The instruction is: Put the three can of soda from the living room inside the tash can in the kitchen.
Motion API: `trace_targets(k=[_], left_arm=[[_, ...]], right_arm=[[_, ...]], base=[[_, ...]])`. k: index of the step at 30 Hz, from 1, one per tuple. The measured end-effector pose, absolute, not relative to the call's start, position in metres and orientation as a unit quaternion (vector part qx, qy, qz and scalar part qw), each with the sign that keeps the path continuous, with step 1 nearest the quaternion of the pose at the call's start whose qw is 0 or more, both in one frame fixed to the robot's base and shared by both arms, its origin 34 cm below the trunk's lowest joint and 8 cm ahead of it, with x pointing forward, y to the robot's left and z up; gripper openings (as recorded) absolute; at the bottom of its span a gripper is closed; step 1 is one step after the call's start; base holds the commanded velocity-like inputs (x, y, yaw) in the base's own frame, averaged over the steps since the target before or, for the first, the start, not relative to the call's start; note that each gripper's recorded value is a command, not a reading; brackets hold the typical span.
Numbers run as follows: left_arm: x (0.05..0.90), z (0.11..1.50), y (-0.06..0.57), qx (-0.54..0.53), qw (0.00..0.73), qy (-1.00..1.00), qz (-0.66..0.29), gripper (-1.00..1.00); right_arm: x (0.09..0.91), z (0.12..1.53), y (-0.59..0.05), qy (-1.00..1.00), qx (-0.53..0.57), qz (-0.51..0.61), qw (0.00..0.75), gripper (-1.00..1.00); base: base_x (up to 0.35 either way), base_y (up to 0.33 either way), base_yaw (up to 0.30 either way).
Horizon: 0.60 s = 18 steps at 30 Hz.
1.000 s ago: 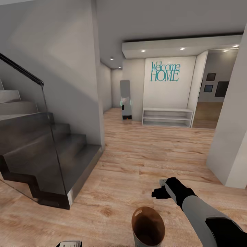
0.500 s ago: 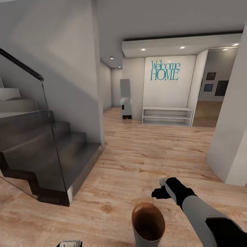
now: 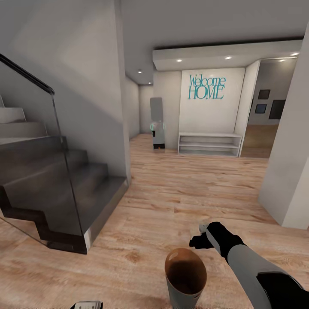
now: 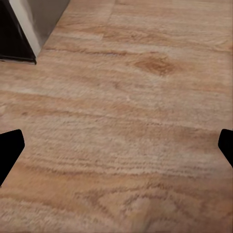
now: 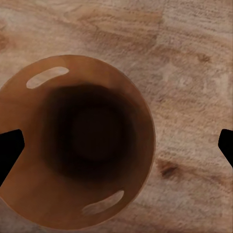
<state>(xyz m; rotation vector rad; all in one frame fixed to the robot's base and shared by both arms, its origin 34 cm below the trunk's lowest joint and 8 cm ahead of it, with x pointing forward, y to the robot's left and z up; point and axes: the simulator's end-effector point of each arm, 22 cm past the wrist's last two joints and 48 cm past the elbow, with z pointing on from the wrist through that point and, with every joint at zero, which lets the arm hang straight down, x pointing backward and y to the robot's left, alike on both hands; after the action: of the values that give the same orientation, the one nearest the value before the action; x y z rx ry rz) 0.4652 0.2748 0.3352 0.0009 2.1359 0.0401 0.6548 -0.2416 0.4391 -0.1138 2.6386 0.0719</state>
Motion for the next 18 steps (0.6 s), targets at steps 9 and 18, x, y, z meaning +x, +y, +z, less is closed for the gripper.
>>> trace_targets(k=[9, 18], left_arm=[[0.459, 0.318, 0.274, 0.001, 0.472, 0.881, 0.016, 1.0], [0.452, 0.303, 0.275, 0.001, 0.456, 0.89, 0.017, 1.0]], right_arm=[[0.651, 0.418, -0.242, 0.97, -0.041, 0.027, 0.237, 1.0], [0.647, 0.396, -0.241, 0.974, -0.041, 0.028, 0.22, 1.0]], base=[[0.0, 0.0, 0.0], [0.0, 0.0, 0.0]])
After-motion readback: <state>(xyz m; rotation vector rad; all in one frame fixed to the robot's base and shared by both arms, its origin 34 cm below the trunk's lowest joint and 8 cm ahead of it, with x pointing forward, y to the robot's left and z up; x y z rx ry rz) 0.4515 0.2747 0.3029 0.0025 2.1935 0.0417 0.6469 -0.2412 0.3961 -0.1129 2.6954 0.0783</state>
